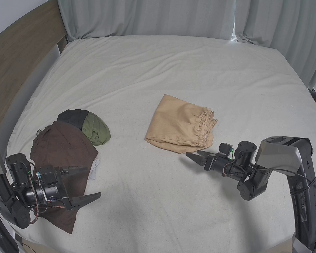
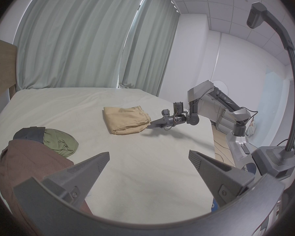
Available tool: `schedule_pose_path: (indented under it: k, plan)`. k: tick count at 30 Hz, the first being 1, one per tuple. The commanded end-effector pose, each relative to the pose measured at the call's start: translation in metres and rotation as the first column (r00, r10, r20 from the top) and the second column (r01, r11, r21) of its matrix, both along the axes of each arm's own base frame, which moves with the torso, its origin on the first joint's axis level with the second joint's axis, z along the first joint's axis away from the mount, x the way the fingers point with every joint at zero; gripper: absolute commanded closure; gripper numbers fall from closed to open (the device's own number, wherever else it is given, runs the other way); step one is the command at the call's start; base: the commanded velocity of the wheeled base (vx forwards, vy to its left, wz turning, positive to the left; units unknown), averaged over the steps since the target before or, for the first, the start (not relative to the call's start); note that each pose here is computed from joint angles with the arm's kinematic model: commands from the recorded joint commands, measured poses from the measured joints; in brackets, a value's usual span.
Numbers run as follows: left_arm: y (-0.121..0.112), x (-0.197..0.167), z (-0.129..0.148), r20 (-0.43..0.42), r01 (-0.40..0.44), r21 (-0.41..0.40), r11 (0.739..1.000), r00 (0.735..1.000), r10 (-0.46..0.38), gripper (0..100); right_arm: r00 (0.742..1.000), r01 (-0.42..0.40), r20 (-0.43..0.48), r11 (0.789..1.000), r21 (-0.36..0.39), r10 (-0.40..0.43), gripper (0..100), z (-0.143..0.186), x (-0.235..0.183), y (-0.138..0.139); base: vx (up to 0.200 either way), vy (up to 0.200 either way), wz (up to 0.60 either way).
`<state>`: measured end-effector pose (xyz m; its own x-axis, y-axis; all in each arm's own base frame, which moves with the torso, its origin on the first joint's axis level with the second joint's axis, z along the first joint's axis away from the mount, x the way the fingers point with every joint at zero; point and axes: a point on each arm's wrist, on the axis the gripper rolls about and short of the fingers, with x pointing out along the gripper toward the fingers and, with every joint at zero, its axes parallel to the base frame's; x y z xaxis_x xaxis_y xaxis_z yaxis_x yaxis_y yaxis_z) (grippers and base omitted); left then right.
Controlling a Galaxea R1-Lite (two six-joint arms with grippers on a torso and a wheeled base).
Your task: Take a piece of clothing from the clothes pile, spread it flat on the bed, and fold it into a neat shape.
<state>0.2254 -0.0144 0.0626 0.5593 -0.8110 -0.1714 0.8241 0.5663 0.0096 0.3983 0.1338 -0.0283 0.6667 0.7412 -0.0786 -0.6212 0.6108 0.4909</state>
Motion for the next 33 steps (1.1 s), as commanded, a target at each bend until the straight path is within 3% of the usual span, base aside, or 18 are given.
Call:
schedule_pose_path:
  k: [1,6,11,22,33]
  plan:
    - [0.000,0.000,0.000,0.001,0.000,0.000,1.000,1.000,0.000,0,0.998,-0.066,-0.023,0.997,-0.026,0.066,0,0.009,-0.028,0.017,0.000,0.000,0.00]
    - [0.000,0.000,0.000,0.001,0.000,0.000,1.000,1.000,0.000,0,0.993,-0.120,-0.022,0.992,-0.026,0.119,0,0.012,-0.039,0.035,0.000,0.000,0.00]
    - [0.000,0.000,0.000,0.002,0.000,0.000,1.000,1.000,0.000,0,0.987,-0.156,0.048,0.988,0.017,0.155,0,0.044,-0.041,0.049,0.000,0.000,0.00]
    - [0.000,-0.001,0.000,-0.001,0.002,0.001,1.000,1.000,-0.002,0,0.983,-0.137,0.150,0.974,0.181,0.110,0,0.091,-0.006,0.051,0.000,0.000,0.00]
    - [-0.002,-0.001,0.000,-0.002,0.008,0.001,1.000,1.000,-0.008,0,0.990,-0.064,0.137,0.980,0.190,0.039,0,0.076,0.025,0.029,0.000,0.000,0.00]
